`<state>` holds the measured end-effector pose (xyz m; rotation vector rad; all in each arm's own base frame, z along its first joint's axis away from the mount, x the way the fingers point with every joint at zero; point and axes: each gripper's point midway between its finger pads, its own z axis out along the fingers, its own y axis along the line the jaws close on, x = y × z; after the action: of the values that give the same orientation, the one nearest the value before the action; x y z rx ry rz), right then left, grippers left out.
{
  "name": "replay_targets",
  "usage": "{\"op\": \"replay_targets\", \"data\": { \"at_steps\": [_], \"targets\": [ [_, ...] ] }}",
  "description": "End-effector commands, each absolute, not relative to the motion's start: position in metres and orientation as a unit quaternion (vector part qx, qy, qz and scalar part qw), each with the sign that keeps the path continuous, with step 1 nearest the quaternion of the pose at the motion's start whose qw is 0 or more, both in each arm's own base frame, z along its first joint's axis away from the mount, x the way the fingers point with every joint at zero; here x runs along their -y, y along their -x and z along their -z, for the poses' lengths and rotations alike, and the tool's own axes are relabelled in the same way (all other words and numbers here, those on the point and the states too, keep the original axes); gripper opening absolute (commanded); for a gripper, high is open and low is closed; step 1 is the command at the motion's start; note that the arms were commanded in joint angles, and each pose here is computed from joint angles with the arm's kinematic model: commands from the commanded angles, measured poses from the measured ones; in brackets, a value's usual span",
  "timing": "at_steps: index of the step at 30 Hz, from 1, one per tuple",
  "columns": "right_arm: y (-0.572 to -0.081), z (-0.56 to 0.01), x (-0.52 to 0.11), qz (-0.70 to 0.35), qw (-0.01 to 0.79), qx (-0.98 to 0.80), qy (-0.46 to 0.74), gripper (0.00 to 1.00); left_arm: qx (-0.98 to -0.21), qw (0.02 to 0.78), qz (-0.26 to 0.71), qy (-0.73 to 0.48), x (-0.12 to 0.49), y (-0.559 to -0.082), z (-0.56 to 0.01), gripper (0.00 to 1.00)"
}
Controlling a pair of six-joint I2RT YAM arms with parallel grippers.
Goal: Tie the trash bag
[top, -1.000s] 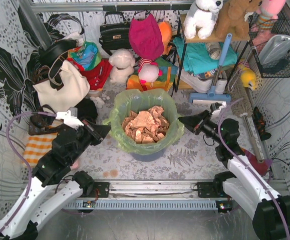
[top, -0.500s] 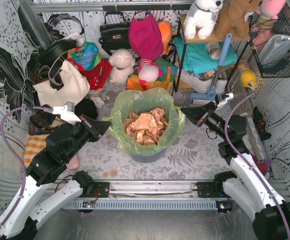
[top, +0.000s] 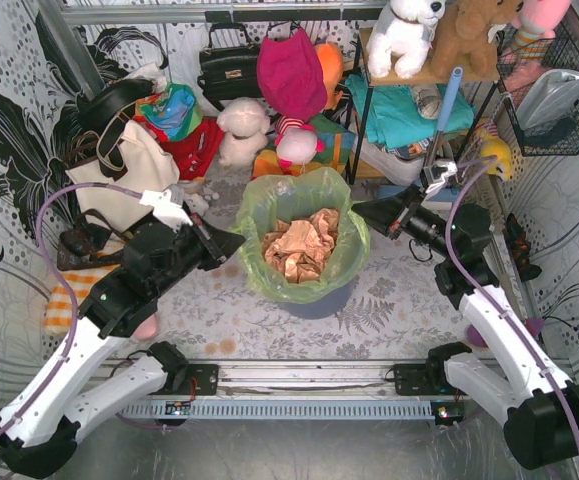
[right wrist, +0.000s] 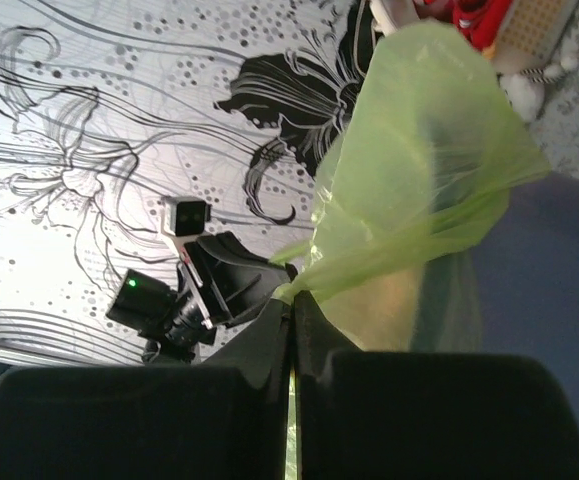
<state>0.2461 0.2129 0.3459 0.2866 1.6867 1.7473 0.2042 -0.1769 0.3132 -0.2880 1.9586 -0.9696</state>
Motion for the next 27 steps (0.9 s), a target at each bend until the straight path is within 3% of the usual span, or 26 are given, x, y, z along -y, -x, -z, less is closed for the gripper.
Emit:
{"op": "replay_targets", "data": {
  "at_steps": [1,12,27],
  "targets": [
    [-0.237,-0.337,-0.224,-0.653,0.325,-0.68,-0.076,0.0,-0.764,0.47,0.433,0.087,0.194,-0.212,-0.338,0.0],
    [-0.232,-0.308,-0.252,-0.633,0.3,-0.71,-0.071,0.0,-0.751,0.444,0.488,0.038,0.233,-0.221,-0.352,0.0],
    [-0.233,-0.325,-0.289,-0.651,0.296,-0.698,-0.04,0.0,-0.706,0.384,0.595,-0.025,0.277,-0.207,-0.378,0.0]
  ]
}}
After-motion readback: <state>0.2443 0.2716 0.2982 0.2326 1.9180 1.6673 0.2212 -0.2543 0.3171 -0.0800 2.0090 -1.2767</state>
